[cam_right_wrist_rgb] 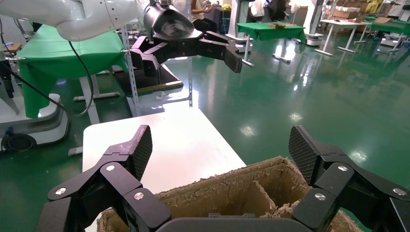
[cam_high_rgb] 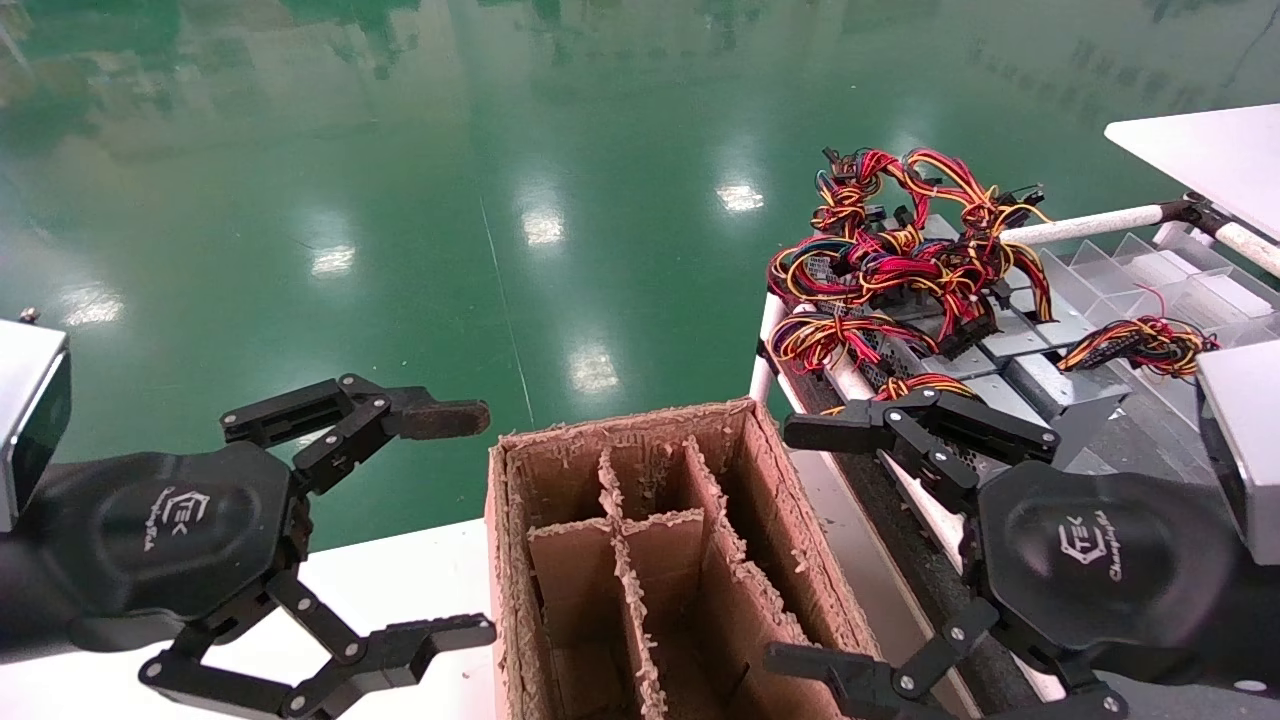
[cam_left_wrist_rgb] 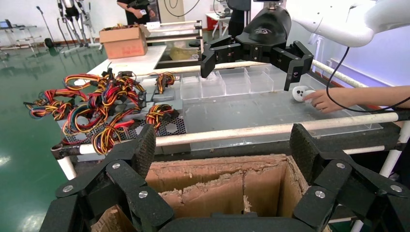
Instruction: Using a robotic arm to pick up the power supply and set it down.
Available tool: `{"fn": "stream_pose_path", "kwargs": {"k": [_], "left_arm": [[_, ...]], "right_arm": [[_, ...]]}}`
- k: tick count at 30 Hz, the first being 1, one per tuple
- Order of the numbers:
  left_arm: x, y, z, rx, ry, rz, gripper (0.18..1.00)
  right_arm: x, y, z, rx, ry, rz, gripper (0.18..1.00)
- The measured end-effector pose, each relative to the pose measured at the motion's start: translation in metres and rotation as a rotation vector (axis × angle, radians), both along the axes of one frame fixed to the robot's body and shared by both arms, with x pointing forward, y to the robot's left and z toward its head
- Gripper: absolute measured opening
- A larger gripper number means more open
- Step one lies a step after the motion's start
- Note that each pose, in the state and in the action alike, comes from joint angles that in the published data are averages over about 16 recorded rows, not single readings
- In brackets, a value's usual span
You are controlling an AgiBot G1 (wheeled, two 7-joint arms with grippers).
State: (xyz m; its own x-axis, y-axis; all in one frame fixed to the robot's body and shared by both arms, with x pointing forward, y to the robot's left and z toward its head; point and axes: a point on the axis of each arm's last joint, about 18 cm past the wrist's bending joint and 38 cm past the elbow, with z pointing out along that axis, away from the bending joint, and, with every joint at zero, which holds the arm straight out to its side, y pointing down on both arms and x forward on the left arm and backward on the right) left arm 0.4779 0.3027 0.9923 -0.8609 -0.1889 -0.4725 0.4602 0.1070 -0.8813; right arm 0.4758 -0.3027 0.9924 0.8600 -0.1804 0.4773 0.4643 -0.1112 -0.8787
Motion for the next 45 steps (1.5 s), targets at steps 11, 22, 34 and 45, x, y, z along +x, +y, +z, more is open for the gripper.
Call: {"fn": "stream_pose_path", "kwargs": {"k": [11, 22, 34, 45], "left_arm": [[0.0000, 0.0000, 0.0000, 0.000, 0.000, 0.000, 1.001], [0.0000, 0.0000, 0.0000, 0.000, 0.000, 0.000, 1.001], [0.0000, 0.0000, 0.0000, 0.000, 0.000, 0.000, 1.001], [0.0000, 0.0000, 0.0000, 0.000, 0.000, 0.000, 1.001]], "right_arm": [[0.0002, -0.0002, 0.0001, 0.000, 0.000, -0.001, 1.001], [0.0003, -0.0003, 0.0002, 0.000, -0.001, -0.001, 1.001], [0.0004, -0.0003, 0.0003, 0.000, -0.001, -0.001, 1.001], [0.0004, -0.0003, 0.0003, 0.000, -0.001, -0.001, 1.001]]}}
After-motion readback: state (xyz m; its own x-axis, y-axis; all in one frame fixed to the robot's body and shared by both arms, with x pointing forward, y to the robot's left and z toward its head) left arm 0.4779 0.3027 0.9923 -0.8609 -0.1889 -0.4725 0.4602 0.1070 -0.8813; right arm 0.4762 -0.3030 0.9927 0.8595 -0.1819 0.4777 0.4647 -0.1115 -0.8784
